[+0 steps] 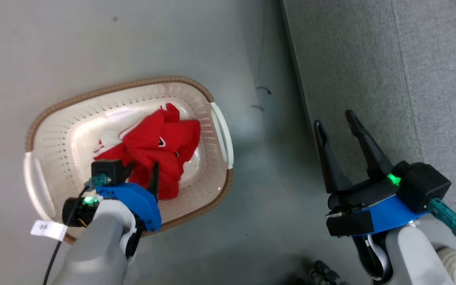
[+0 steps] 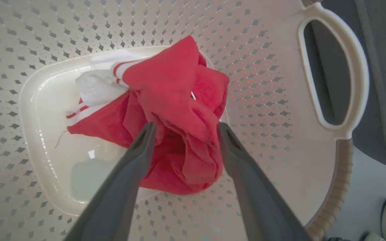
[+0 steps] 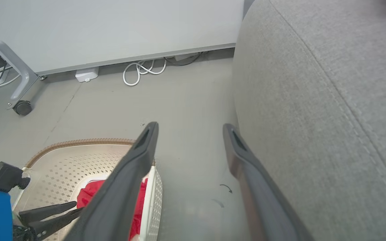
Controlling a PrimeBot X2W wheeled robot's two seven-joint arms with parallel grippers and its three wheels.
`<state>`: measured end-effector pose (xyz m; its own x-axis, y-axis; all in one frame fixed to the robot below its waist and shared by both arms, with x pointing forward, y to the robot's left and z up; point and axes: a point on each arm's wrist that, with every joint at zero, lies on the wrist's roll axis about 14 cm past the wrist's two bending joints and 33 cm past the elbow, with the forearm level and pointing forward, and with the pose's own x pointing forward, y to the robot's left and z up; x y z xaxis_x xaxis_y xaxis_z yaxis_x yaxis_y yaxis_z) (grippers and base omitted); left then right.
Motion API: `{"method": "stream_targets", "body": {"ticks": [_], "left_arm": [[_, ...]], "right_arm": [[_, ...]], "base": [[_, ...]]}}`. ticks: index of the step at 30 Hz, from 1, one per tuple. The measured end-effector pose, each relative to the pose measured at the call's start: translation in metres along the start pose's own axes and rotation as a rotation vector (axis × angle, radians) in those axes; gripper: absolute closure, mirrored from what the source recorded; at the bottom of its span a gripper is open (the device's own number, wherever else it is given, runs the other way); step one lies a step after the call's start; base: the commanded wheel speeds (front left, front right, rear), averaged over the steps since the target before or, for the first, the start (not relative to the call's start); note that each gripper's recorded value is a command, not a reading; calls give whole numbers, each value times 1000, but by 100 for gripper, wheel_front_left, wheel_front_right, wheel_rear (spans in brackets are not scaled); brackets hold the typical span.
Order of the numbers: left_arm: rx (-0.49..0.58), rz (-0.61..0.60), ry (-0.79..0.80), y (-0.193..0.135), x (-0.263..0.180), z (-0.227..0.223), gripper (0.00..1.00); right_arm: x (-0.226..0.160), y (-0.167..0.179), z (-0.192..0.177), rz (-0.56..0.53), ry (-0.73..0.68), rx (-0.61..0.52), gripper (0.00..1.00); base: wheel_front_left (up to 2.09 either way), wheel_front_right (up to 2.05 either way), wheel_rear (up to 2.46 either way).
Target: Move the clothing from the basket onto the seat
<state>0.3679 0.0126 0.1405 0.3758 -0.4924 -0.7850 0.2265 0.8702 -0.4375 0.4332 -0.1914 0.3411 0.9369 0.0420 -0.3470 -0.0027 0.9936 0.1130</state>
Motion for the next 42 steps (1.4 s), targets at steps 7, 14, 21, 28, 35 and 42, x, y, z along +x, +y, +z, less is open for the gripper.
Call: {"method": "stream_targets", "body": {"ticks": [7, 14, 21, 28, 35, 42], "left_arm": [[-37, -8, 73, 0, 24, -14, 0], [-46, -20, 133, -3, 35, -21, 100], [-37, -16, 130, 2, 34, -19, 100], [-31, -5, 118, 9, 30, -14, 100], [-30, -11, 96, 5, 22, -9, 100], [-3, -19, 4, -5, -4, 13, 100]], "right_arm": [[0, -10, -17, -27, 36, 5, 0], [-1, -15, -21, -42, 41, 3, 0], [2, -12, -21, -31, 33, 9, 0], [3, -9, -19, -20, 28, 11, 0], [5, -5, -12, -6, 8, 4, 0], [5, 2, 12, 15, -54, -6, 0]], "base": [[0, 0, 0], [0, 0, 0], [0, 0, 0], [0, 0, 0], [0, 0, 0], [0, 0, 0]]}}
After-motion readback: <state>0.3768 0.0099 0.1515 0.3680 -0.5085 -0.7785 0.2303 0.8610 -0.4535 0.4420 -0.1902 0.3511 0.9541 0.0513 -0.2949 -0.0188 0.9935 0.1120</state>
